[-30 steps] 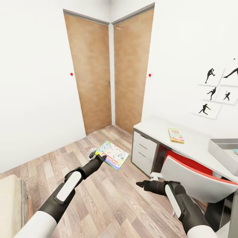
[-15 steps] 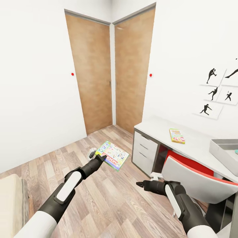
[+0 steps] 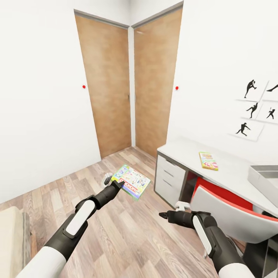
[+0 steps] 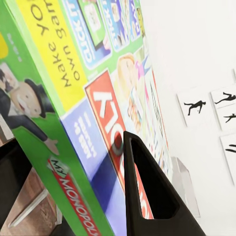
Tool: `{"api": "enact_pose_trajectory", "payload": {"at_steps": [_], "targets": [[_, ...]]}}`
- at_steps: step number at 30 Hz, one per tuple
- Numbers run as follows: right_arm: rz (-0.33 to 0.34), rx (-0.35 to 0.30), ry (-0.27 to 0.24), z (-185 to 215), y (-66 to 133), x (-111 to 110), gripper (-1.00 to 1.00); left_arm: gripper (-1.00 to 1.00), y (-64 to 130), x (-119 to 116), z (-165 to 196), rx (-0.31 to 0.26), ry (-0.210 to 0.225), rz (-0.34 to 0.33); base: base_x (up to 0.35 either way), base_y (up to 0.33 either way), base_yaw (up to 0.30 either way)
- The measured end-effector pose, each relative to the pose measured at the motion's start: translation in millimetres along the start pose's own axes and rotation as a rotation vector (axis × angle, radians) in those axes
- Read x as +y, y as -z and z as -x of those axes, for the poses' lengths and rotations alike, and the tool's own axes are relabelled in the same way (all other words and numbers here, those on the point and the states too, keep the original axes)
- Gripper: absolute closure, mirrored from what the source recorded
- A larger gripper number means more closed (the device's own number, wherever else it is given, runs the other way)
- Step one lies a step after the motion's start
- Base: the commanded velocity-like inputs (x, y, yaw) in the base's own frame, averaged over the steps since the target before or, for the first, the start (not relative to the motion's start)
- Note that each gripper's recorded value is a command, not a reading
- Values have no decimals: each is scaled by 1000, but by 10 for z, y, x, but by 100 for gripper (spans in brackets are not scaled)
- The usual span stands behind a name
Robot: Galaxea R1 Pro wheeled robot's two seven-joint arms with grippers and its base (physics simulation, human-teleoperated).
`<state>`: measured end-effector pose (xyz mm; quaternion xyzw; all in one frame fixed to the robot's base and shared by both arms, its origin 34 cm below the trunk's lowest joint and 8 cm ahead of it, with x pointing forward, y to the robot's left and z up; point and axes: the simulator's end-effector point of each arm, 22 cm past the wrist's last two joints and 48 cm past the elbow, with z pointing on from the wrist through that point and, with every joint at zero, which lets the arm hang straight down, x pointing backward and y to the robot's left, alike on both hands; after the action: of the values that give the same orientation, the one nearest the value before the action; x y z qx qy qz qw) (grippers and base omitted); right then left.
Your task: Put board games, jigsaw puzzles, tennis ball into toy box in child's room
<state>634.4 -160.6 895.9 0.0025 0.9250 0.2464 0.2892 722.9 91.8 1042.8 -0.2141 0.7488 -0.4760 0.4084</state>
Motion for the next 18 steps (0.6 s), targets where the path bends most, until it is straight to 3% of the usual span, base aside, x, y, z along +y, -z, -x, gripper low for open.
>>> {"api": "enact_pose_trajectory", "payload": {"at_steps": [18], "targets": [[0,-2,1,10,6,-1,-100,100,1,1,0,0,-1,0,308,0,0]]}}
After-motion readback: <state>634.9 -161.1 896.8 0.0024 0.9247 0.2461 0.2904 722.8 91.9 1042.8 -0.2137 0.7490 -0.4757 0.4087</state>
